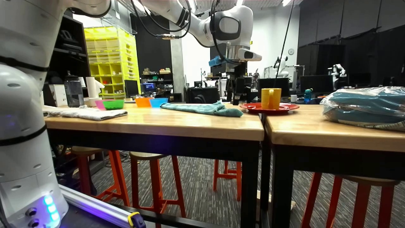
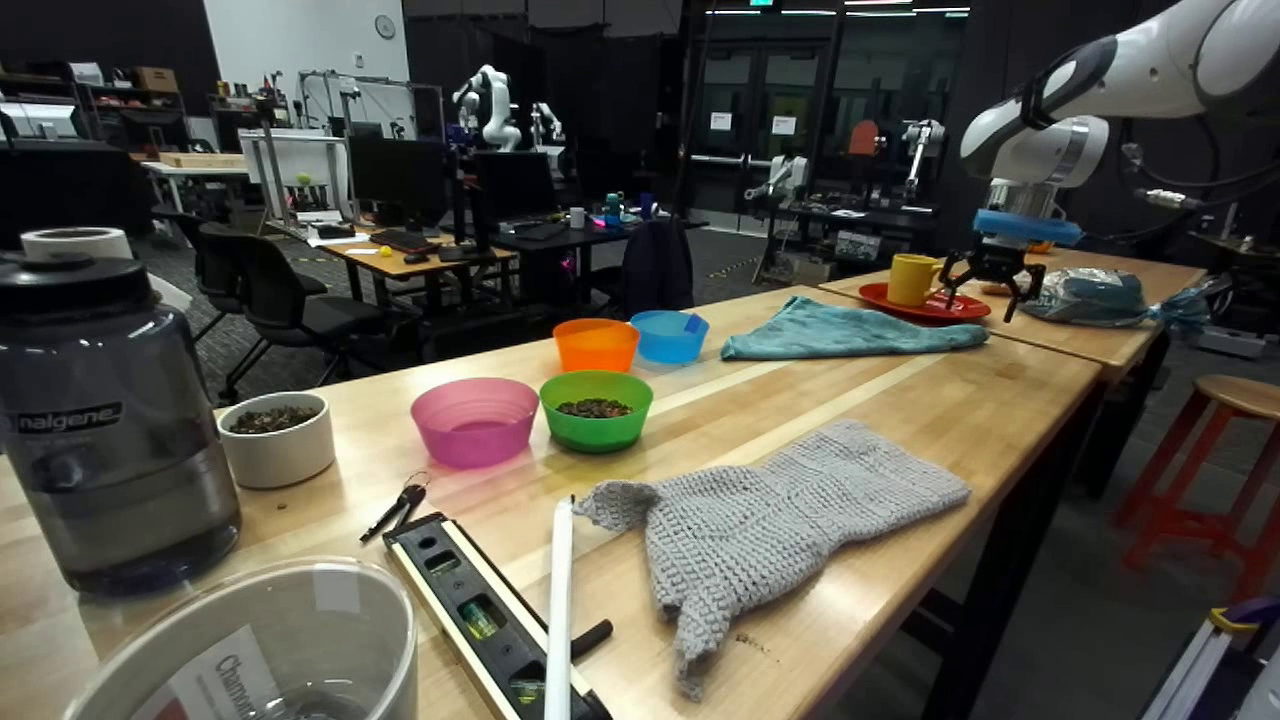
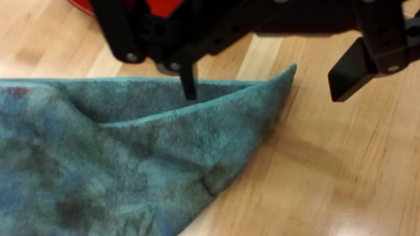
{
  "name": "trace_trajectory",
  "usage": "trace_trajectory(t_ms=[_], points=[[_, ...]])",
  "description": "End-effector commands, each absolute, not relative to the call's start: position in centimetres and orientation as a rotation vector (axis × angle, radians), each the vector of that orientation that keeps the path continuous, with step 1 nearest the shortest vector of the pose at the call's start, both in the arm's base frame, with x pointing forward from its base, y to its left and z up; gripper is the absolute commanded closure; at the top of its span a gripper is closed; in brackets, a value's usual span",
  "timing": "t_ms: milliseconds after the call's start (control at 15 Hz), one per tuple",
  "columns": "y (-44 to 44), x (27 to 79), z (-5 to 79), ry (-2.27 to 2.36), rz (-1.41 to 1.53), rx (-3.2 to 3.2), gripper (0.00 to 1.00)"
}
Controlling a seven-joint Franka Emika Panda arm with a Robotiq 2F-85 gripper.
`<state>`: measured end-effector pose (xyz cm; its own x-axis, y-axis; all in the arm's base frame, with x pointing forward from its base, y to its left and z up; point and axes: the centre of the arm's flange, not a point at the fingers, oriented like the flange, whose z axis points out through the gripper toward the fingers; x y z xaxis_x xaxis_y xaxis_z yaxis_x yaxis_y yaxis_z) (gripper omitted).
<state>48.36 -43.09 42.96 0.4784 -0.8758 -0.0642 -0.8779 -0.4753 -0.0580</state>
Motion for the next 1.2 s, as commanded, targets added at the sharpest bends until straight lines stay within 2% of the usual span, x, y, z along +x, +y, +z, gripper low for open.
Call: trace_trajectory(t_ms=[0, 400, 667, 1133], points=[[-44.5, 48.6, 42.8, 1.779, -0.055, -2.437, 0.00], [-46.0, 48.7, 42.2, 2.100, -0.301, -2.147, 0.00], [-47.0, 47.0, 43.2, 2.283, -0.402, -2.016, 0.00], [-45.6, 44.1, 45.3, 2.123, -0.213, -2.241, 0.00]])
